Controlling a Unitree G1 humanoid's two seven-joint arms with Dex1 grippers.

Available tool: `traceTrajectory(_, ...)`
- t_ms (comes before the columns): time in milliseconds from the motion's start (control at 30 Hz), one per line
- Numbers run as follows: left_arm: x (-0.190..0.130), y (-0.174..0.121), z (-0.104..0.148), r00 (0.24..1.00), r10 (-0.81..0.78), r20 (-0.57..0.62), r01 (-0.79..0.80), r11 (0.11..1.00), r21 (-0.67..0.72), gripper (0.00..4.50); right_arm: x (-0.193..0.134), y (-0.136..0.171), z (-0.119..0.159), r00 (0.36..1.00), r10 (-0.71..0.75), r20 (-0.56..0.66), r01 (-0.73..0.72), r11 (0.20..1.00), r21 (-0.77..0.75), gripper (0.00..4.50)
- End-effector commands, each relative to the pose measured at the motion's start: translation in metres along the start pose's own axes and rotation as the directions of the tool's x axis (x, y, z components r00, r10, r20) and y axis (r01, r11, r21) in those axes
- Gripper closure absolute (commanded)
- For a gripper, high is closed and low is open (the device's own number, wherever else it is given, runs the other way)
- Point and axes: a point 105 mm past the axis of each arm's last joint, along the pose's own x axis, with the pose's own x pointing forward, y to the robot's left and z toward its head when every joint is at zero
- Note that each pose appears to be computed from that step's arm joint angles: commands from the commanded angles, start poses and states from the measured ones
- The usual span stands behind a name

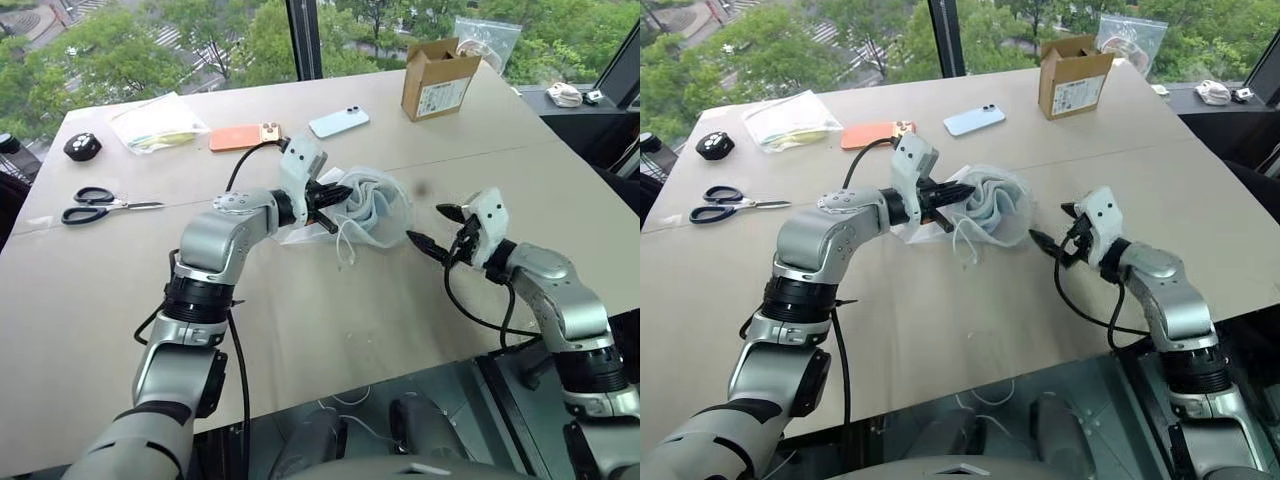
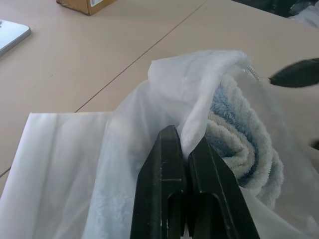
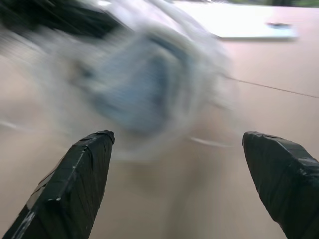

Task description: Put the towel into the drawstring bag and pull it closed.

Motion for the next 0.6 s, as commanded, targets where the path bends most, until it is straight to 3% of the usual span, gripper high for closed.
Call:
traceTrajectory(33,-0.003,0.002,0.009,0.999,0.006,0.034,-0.007,1.0,0.026,4.5,0.012,-0.001,-0.002,1.0,-0.02,-0.023,0.016,0.984,-0.175,0.07)
traceTrajectory(100,-0.003,0.002,0.008,0.999,0.006,0.033,-0.007,1.0,0.023,4.5,0.024,-0.007,-0.003,0.997,-0.074,-0.034,0.062,0.962,-0.267,0.07)
traceTrajectory(233,-0.003,-0.001,0.006,1.0,-0.001,0.027,0.001,1.0,0.024,4.5,0.052,-0.009,0.022,0.988,-0.113,0.103,0.133,0.969,-0.209,0.07)
traceTrajectory(400,-0.002,-0.002,0.006,1.0,-0.003,0.026,0.002,1.0,0.027,4.5,0.068,-0.034,0.05,0.929,-0.262,0.261,0.275,0.961,-0.013,0.07)
traceTrajectory(600,-0.004,0.001,0.006,1.0,0.013,0.027,-0.013,0.999,0.031,4.5,0.063,-0.039,0.044,0.929,-0.264,0.257,0.282,0.959,-0.034,2.82)
